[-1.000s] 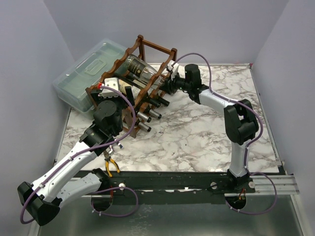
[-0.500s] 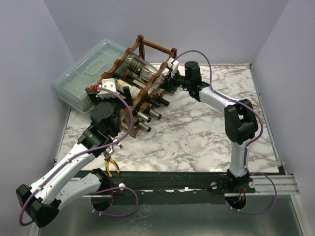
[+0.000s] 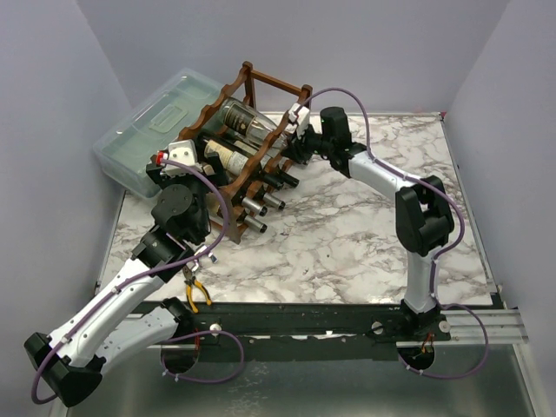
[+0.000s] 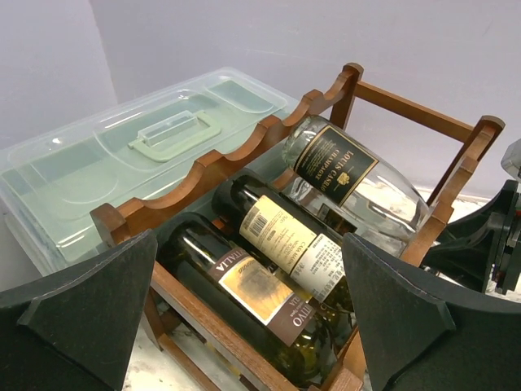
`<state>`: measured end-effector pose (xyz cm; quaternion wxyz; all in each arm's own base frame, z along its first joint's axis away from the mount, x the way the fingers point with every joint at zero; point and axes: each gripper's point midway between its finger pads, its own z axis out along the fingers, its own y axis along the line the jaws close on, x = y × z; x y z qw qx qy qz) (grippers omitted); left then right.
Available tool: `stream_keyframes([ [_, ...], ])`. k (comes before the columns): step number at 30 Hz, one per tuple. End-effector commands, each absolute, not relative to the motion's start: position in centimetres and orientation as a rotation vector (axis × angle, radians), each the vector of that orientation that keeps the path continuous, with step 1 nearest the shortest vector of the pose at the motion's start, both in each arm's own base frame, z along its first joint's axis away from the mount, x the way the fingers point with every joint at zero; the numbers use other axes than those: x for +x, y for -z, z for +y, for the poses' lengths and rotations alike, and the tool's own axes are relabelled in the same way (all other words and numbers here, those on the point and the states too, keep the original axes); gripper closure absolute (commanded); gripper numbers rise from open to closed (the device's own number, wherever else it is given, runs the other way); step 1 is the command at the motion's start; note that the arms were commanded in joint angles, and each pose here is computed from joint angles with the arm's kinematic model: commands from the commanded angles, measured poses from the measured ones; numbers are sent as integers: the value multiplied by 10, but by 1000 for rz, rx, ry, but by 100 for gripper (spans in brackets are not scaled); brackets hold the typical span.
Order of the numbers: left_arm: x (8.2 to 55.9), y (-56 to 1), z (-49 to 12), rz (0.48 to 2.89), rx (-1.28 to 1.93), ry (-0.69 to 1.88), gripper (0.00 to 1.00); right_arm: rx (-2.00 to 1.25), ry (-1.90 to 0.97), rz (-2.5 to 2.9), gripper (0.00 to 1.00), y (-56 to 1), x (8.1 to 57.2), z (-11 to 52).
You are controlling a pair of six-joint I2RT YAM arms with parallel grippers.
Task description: Put the wine bottle on the wine rack
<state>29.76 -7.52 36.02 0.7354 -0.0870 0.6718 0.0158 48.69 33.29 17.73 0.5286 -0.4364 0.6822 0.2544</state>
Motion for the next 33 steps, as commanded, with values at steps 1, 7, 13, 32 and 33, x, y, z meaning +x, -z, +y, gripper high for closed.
stream_keyframes([
  [1,295,-361,-64,1458,-232,-60,4,-1112,-592,1357,100,-241,481,380],
  [7,295,-362,-64,1456,-237,-59,3,-1099,-582,1339,99,-243,479,389],
  [13,295,-362,-64,1456,-236,-57,4,-1079,-598,1273,88,-252,476,394],
  [32,295,-362,-65,1454,-232,-45,4,-1050,-516,1289,39,-237,484,383],
  [33,295,-362,-65,1454,-232,-45,5,-1051,-510,1290,38,-237,483,382],
])
